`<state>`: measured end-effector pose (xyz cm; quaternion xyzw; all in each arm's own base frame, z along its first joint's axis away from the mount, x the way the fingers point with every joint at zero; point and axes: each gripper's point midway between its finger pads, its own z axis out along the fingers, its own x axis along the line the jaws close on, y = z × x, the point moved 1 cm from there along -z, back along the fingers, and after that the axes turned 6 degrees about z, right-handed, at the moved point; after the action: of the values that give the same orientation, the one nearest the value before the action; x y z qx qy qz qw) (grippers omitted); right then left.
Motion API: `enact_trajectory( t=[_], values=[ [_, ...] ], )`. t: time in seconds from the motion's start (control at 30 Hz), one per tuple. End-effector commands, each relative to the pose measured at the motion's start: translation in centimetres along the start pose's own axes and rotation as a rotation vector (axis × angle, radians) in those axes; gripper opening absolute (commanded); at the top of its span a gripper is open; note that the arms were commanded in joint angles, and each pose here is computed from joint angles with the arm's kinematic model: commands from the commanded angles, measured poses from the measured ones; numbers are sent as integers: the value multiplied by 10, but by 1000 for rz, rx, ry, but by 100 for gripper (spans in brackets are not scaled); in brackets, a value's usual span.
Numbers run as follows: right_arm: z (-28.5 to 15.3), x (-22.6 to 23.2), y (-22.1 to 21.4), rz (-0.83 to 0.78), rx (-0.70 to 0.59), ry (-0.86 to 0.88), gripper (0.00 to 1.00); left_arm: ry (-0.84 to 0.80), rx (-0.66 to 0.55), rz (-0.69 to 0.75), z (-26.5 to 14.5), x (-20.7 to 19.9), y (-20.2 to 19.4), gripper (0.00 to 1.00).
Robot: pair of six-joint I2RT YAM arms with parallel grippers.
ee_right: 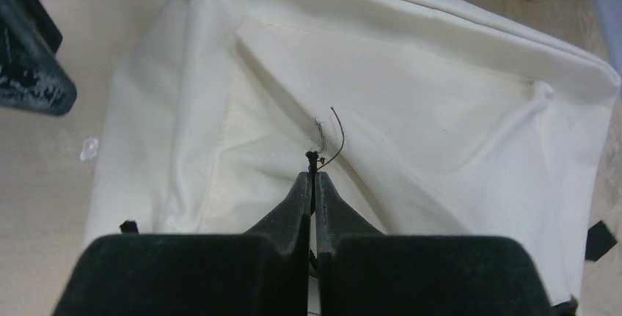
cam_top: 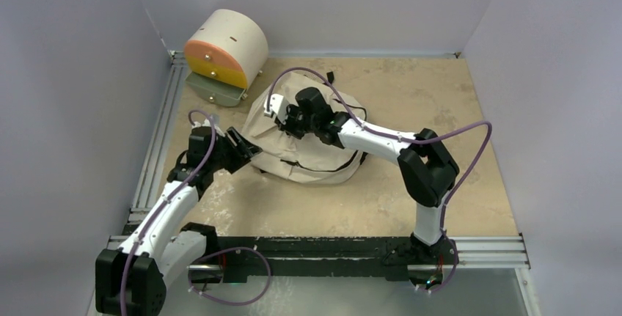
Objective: Pack the student bag
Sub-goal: Zip the student bag at the center of the board.
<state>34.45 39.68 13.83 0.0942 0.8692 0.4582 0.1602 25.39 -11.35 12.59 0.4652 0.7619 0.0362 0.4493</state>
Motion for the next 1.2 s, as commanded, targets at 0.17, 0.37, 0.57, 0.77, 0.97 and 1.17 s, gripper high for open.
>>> enact_trajectory(
  t=[0.17,0.37,0.57,0.77,0.97,1.17],
  values=[
    [-27,-43,55,249,-256,-203,0,-203,-80,-71,14,-55,27,57],
    [-35,-55,56,366,-282,-265,0,-152,-96,-96,35,-77,11,59],
    [-41,-52,58,401,-310,-250,0,-181,-93,-111,51,-87,0,59],
    [-40,-49,56,412,-307,-234,0,-243,-171,183,55,-107,7,58],
    [-37,-47,55,421,-305,-221,0,-297,-197,423,56,-119,7,56],
    [-36,-46,55,428,-304,-212,0,-272,-235,596,58,-118,10,56]
  ],
)
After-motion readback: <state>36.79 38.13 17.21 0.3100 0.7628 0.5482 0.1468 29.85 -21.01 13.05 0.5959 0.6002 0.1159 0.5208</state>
